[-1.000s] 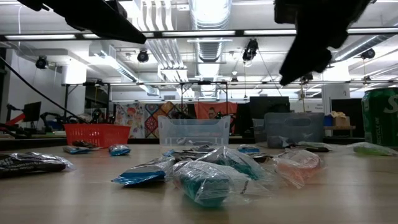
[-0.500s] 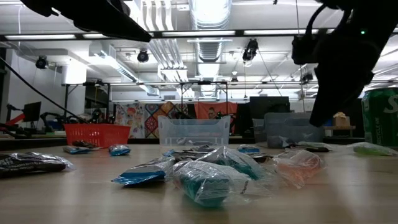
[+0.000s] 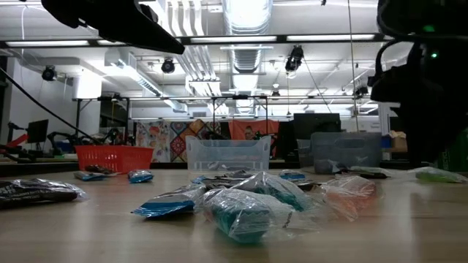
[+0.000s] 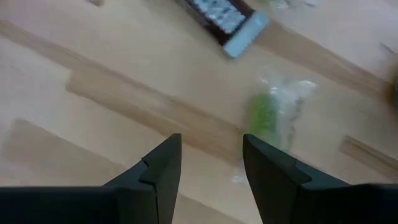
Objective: Sort candy
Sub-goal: Put the green candy into the red bin
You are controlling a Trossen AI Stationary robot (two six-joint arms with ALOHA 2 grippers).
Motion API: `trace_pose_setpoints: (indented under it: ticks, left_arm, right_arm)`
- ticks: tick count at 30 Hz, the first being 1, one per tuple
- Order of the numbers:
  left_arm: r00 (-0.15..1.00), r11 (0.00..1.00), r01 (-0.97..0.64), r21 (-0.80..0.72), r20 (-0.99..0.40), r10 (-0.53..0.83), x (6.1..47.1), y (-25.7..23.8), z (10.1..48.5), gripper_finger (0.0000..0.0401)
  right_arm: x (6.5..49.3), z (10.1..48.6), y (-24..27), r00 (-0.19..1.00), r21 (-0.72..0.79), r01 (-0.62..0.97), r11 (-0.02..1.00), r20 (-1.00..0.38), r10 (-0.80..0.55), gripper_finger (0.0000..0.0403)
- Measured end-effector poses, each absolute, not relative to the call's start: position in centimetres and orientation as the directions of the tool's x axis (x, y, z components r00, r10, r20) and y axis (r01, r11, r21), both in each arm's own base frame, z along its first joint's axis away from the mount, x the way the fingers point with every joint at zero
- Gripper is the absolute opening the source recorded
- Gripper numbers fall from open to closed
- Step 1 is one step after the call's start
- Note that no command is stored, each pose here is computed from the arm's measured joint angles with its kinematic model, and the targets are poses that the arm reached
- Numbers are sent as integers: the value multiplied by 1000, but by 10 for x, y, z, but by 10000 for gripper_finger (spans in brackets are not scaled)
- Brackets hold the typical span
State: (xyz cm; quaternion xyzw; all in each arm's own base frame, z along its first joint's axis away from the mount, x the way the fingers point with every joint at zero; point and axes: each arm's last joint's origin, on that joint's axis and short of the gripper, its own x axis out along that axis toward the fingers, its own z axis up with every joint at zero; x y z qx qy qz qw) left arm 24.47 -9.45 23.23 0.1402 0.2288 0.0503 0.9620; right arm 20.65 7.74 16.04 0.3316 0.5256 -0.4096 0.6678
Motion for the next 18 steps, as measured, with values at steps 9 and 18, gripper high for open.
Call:
trace_pose_setpoints:
  ticks: [9, 18]
  left_arm:
    - [890, 956, -35, 292, -425, 163, 245, -94, 232, 132]
    - [891, 956, -57, 288, -417, 179, 247, -89, 233, 132]
  right_arm:
    - [208, 164, 79, 102, 34, 917, 396, -983, -151, 153]
    - [199, 168, 76, -12, -75, 930, 360, -985, -173, 130]
